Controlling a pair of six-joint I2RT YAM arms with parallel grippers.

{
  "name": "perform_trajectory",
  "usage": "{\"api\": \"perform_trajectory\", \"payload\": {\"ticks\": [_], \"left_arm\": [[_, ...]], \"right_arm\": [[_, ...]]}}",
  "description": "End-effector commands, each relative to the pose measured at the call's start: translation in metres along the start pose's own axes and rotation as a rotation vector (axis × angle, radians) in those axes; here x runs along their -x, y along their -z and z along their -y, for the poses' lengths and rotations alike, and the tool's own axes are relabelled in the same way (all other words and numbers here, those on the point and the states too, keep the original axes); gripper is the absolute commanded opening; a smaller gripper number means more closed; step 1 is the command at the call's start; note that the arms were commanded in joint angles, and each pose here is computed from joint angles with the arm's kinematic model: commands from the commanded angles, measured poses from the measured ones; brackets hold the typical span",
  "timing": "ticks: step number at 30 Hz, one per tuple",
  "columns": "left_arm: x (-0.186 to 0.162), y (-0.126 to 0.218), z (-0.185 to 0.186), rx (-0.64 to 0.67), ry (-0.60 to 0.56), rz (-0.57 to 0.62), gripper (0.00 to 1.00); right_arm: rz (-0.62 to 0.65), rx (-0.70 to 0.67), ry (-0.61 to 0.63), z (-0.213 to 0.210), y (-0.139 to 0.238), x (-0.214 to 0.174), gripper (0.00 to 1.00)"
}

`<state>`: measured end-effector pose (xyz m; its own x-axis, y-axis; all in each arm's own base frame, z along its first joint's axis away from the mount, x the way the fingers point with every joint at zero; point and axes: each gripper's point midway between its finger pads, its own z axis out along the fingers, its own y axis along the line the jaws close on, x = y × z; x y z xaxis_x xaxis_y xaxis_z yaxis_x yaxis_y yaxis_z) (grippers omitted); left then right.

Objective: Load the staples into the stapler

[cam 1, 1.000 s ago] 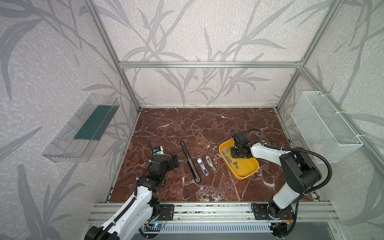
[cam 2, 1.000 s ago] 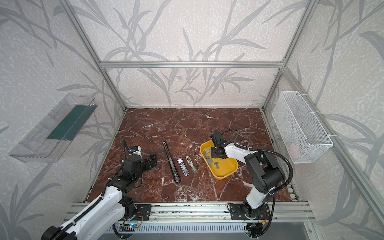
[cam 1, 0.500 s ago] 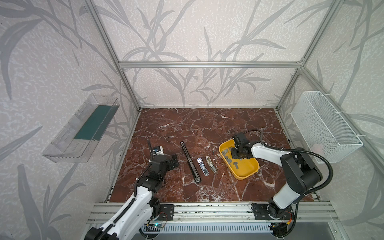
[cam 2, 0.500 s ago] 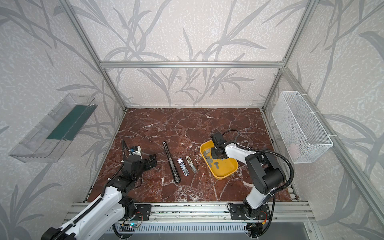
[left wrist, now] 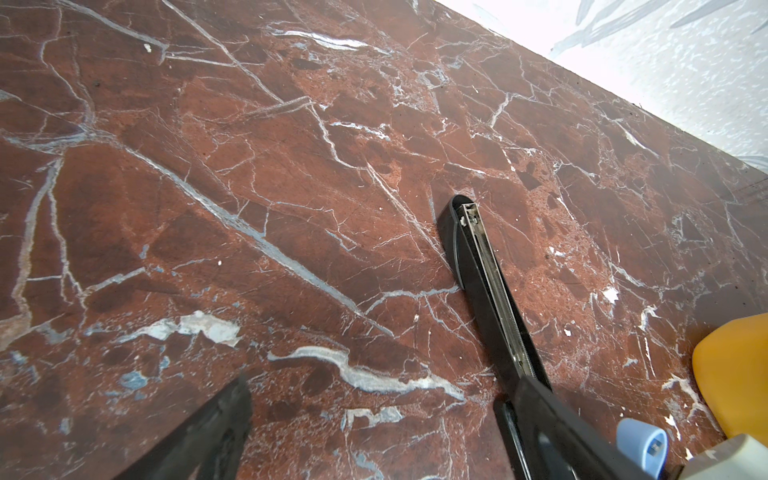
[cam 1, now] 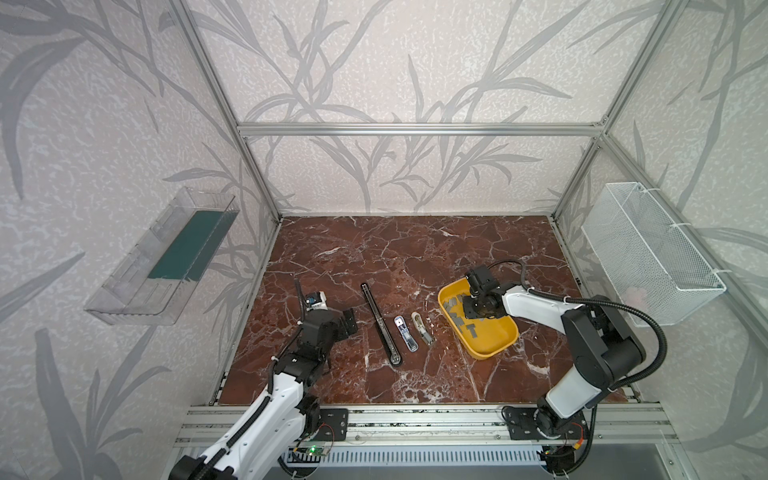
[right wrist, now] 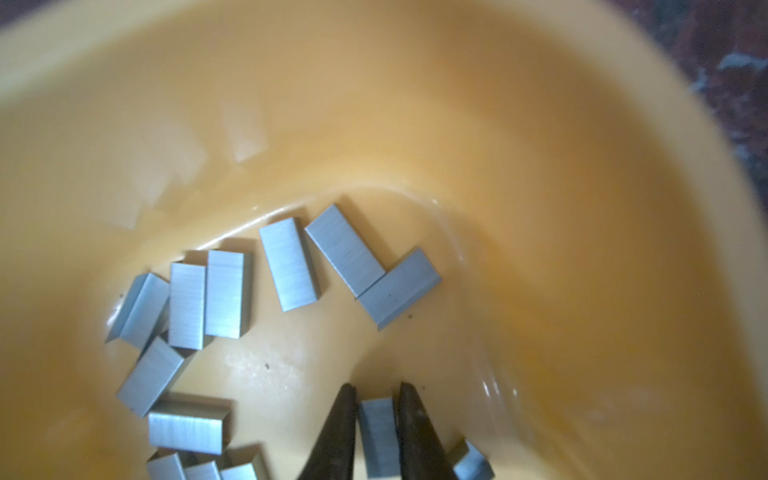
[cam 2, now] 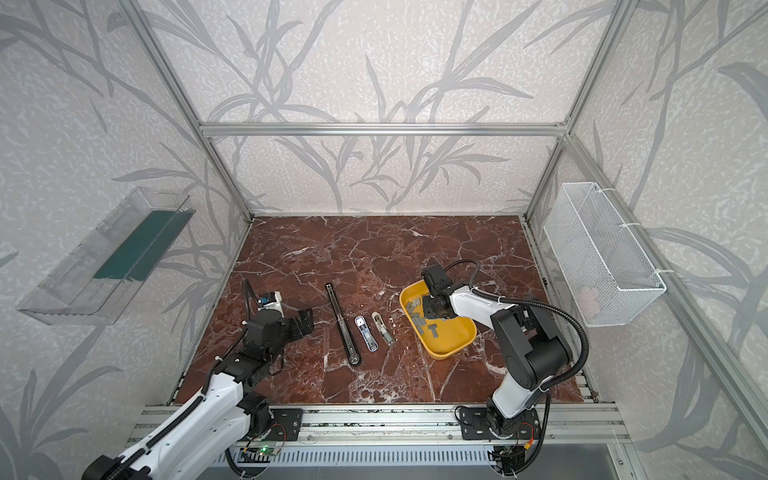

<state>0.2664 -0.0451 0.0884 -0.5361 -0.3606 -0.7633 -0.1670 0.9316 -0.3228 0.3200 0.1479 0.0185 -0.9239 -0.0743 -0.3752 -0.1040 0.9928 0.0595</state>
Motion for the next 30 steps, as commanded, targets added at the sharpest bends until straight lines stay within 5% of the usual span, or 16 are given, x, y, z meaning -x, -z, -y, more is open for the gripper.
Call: {"api": "perform_trajectory", "payload": {"ticks": [1,14,30], "left_arm": [[0.012,0.003,0.002,-0.002,0.012,0.038,0.99],[0.012,0.005,0.005,-0.022,0.017,0.045,0.99],[-0.005,0.002,0.033,-0.185,0.043,-0.038,0.99]], "right_arm": [[-0.083,-0.019,0.019,0.004,-0.004,-0.02,0.16],[-0.019,0.012,0.007,-0.001,0.011,-0.012,0.12],[0.461,0.118,0.151,-0.044,0.147,0.007,0.12]]}}
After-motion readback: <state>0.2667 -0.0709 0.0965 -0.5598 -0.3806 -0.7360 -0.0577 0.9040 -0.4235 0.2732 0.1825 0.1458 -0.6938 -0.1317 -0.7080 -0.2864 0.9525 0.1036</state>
